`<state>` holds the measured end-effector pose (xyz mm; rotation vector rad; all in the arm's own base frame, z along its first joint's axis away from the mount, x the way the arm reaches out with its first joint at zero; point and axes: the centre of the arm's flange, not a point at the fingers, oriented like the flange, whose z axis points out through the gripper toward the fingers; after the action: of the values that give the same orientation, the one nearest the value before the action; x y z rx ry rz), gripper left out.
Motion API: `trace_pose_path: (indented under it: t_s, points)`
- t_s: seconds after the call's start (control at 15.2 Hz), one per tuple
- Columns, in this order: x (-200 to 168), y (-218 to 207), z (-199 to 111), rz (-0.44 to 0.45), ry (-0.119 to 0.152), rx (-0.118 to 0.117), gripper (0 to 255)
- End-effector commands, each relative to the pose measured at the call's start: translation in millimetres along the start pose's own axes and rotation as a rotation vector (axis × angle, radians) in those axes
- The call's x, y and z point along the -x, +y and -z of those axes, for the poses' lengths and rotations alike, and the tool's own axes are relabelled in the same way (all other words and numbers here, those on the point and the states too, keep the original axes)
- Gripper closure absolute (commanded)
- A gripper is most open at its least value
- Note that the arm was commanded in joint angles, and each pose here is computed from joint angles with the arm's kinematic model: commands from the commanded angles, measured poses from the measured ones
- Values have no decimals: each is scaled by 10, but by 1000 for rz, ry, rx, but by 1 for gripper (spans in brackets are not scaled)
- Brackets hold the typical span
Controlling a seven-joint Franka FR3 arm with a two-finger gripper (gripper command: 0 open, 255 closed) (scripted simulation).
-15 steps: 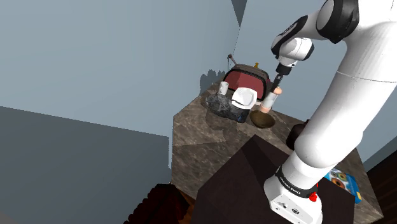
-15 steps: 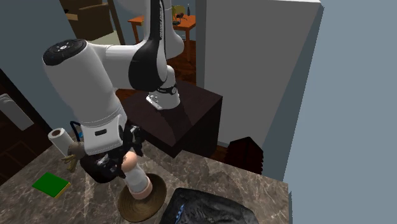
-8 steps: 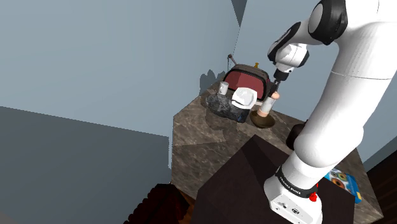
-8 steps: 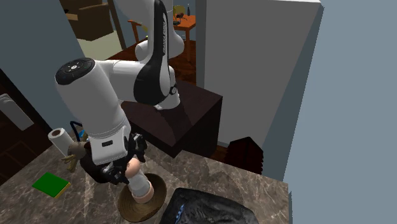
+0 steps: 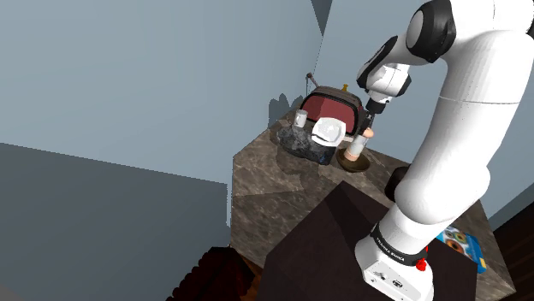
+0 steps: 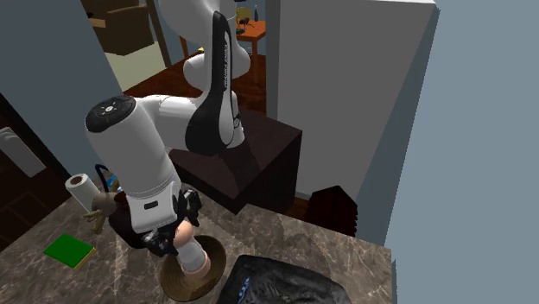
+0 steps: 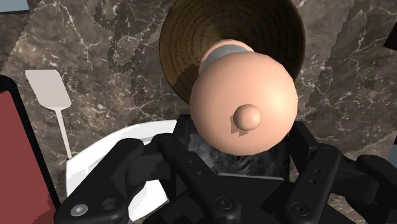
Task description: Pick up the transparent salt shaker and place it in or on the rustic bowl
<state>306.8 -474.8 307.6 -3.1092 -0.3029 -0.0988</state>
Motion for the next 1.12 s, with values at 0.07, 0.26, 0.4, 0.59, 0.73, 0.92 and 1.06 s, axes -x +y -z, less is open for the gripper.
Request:
trace_pose_path:
  t_s: [0.07,0.26,0.4,0.59,0.73,0.92,1.06]
  points:
    - [0,0,-1,0,0,0,255]
    - [0,0,-1,0,0,0,0]
    - [0,0,-1,0,0,0,0]
    - [0,0,-1,0,0,0,0]
    - [0,0,263,0,0,0,0]
    - [0,0,499,0,0,0,0]
    - [1,0,499,0,0,0,0]
